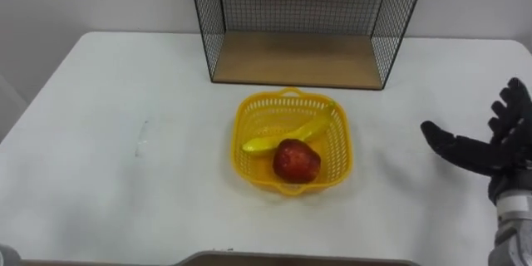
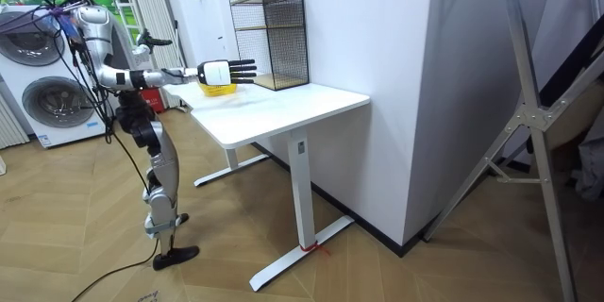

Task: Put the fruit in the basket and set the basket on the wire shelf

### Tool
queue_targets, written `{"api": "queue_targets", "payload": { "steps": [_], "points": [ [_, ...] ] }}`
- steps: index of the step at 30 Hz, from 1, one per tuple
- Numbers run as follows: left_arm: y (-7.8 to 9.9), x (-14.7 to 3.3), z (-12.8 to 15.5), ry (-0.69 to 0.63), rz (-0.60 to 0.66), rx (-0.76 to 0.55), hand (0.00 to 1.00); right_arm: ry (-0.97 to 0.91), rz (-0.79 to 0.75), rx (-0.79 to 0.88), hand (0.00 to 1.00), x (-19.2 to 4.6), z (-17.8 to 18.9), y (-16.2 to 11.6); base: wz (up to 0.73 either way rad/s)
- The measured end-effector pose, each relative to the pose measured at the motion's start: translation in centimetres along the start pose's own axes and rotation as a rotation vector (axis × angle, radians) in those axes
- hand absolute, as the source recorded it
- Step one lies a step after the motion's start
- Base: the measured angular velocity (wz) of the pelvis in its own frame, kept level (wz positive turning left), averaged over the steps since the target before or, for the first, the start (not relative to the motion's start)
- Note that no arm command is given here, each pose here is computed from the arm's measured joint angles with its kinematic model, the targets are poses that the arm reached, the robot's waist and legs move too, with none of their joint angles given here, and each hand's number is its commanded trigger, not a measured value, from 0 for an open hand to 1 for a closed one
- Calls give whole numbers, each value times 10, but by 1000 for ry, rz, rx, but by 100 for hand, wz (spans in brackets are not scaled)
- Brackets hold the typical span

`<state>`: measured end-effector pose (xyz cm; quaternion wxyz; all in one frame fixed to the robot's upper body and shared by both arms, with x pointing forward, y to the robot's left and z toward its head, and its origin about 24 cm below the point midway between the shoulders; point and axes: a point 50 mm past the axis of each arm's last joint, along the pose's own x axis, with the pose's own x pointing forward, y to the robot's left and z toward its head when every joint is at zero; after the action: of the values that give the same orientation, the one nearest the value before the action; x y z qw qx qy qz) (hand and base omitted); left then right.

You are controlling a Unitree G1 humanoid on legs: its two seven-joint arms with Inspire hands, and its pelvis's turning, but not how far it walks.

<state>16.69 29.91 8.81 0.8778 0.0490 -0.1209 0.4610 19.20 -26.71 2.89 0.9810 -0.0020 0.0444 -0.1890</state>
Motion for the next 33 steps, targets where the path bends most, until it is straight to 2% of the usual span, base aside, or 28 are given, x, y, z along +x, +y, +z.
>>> {"api": "queue_targets", "payload": {
  "steps": [4, 8, 16, 20, 26, 33],
  "points": [
    [-17, -10, -5, 35, -144, -24, 0, 6, 63, 9, 0, 0, -2, 12, 0],
    [-41, -24, -22, 122, -319, -43, 0, 5, 167, -19, 0, 0, -3, 29, -1],
    [-61, -43, -29, 181, -498, -89, 0, 21, 246, 11, 0, -3, -8, 41, 0],
    [-73, -55, -33, 252, -587, -175, 0, 29, 306, 26, 0, -6, -10, 54, 0],
    [-85, -73, -44, 314, -748, -172, 0, 28, 388, 16, 0, -7, -11, 70, -2],
    [-92, -84, -48, 341, -836, -179, 0, 34, 400, 28, 0, -3, -13, 79, 0]
  ]
}}
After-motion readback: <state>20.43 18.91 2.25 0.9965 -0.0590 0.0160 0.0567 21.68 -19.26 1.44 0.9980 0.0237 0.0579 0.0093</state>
